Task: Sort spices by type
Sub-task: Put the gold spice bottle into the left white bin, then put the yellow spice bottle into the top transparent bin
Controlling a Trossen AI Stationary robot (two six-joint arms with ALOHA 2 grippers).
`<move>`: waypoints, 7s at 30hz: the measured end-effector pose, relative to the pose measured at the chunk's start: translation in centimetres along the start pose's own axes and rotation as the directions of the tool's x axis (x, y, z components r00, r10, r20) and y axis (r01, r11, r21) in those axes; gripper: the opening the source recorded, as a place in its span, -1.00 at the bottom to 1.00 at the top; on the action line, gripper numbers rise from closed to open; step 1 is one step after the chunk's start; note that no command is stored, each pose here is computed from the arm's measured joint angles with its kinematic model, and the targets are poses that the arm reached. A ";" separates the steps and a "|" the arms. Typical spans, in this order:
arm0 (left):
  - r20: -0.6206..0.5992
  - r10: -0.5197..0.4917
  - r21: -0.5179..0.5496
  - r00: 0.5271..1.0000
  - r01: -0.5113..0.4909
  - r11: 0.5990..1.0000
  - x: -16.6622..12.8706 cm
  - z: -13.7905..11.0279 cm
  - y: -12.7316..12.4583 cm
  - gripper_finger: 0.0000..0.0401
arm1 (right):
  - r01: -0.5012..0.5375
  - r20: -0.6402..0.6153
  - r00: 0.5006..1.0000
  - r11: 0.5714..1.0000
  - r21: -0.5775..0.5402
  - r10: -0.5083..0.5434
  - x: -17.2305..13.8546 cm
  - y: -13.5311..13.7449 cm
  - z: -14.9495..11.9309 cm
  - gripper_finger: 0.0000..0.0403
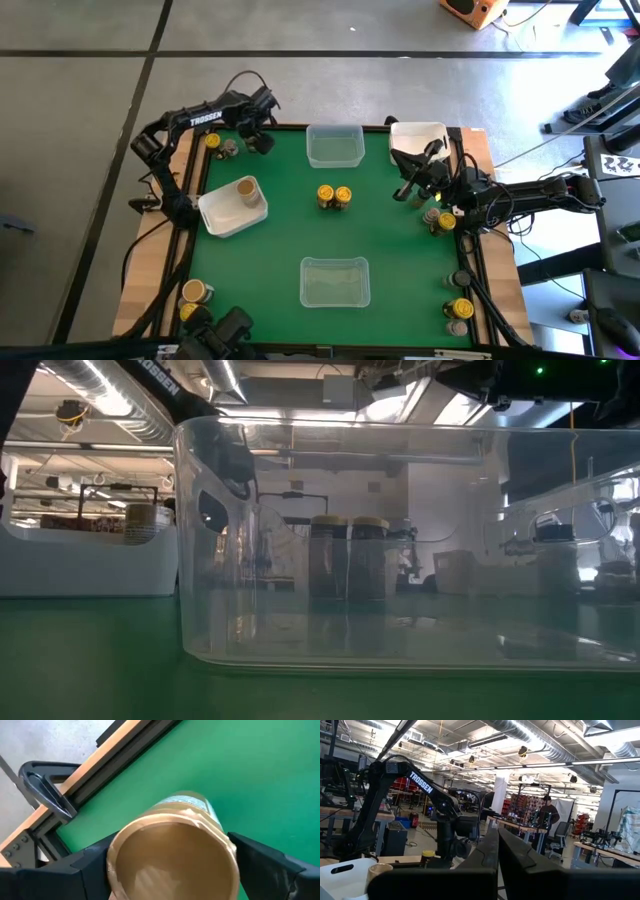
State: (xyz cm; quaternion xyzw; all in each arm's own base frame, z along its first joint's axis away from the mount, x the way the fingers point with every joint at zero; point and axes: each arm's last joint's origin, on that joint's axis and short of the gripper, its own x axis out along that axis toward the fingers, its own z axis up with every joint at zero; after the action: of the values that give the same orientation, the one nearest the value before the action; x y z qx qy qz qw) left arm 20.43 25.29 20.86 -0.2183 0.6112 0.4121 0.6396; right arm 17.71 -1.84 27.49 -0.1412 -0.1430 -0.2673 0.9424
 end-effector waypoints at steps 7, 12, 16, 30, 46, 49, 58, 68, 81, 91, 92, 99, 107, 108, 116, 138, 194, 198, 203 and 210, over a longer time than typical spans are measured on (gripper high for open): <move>0.012 -0.059 -0.007 0.998 0.059 0.998 0.7 -0.2 -0.3 0.71 | 0.000 0.000 1.000 1.000 -0.001 0.000 0.0 0.0 0.0 -0.95; 0.007 -0.062 -0.008 0.998 0.062 0.998 1.6 -0.7 -0.5 0.71 | 0.000 -0.001 1.000 1.000 -0.001 0.000 0.0 0.0 0.0 -0.95; 0.012 -0.066 -0.029 0.998 0.066 0.997 1.9 -0.8 -0.6 0.70 | -0.001 -0.001 1.000 1.000 -0.002 0.001 0.0 0.0 0.0 -0.95; 0.033 -0.069 -0.029 0.997 0.070 0.997 1.8 -0.7 -0.7 0.40 | 0.001 -0.002 1.000 1.000 -0.013 -0.001 0.0 0.0 0.0 -0.95; 0.127 -0.101 0.071 0.987 0.092 0.993 -6.7 -4.1 -3.3 0.42 | 0.002 -0.003 1.000 1.000 -0.018 -0.003 0.0 0.0 0.0 -0.95; 0.159 -0.122 0.077 0.980 0.110 0.991 -9.0 -5.8 -3.8 0.43 | 0.001 -0.003 1.000 1.000 -0.018 -0.001 0.0 0.0 0.0 -0.95; 0.213 -0.188 0.066 0.959 0.178 0.982 -14.8 -12.4 -3.7 0.44 | 0.000 -0.003 1.000 0.999 -0.039 0.000 0.0 0.0 0.0 -0.95; 0.128 -0.244 0.076 0.961 0.236 0.969 -17.3 -18.2 -3.5 0.44 | -0.001 -0.004 1.000 0.999 -0.054 0.000 0.0 0.0 0.0 -0.95; 0.043 -0.205 0.140 0.978 0.197 0.970 -14.4 -21.9 -6.9 0.44 | -0.004 -0.011 1.000 0.997 -0.073 0.004 0.0 0.0 -0.1 -0.95; 0.087 -0.157 0.173 0.984 0.140 0.975 -11.4 -22.6 -8.3 0.44 | -0.115 0.007 0.993 0.990 -0.078 0.116 0.0 0.4 -0.2 -0.95; 0.087 -0.158 0.174 0.984 0.141 0.975 -11.1 -22.6 -8.4 0.44 | -0.120 0.006 0.993 0.990 -0.077 0.121 0.0 0.5 -0.2 -0.95; 0.067 -0.133 0.178 0.989 0.119 0.977 -9.0 -23.1 -8.8 0.44 | -0.173 0.012 0.985 0.983 -0.059 0.174 -0.1 0.6 -0.3 -0.95; 0.054 -0.155 0.188 0.987 0.142 0.972 -6.5 -23.6 -9.4 0.44 | -0.244 -0.059 0.968 0.970 -0.016 0.242 -0.2 1.1 -1.1 -0.95; 0.051 -0.149 0.189 0.987 0.137 0.972 -6.3 -23.6 -9.4 0.44 | -0.244 -0.072 0.968 0.970 -0.016 0.242 -0.2 1.1 -1.2 -0.95; 0.064 -0.166 0.210 0.984 0.150 0.966 -5.3 -23.7 -9.7 0.45 | -0.219 -0.069 0.973 0.976 0.018 0.220 -0.1 1.0 -1.2 -0.95; 0.120 -0.195 0.254 0.973 0.160 0.954 -5.4 -23.2 -10.0 0.45 | -0.212 -0.079 0.974 0.977 0.024 0.214 -0.1 1.0 -1.2 -0.95; 0.725 -0.591 0.607 0.353 0.077 0.791 -10.0 -19.4 -9.6 0.81 | -0.215 -0.638 0.741 0.974 0.067 0.207 8.2 4.7 -5.7 0.28; 0.730 -0.581 0.604 0.359 0.058 0.795 -8.6 -19.1 -9.4 0.81 | -0.257 -0.663 0.692 0.955 0.145 0.287 10.2 4.9 -5.5 0.28; 0.751 -0.535 0.570 0.388 0.027 0.821 -8.0 -18.4 -8.6 0.81 | -0.311 -0.716 0.591 0.924 0.223 0.372 11.1 5.9 -6.9 0.28; 0.750 -0.543 0.584 0.378 0.009 0.812 -8.0 -18.2 -8.4 0.81 | -0.300 -0.787 0.468 0.910 0.285 0.401 10.7 7.0 -9.7 0.28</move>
State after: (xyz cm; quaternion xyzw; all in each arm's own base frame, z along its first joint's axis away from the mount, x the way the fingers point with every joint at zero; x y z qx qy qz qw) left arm 16.83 4.19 23.84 0.1003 0.2102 0.1756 0.9565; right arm 32.11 -4.42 20.97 0.0269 0.3382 -0.0946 0.9359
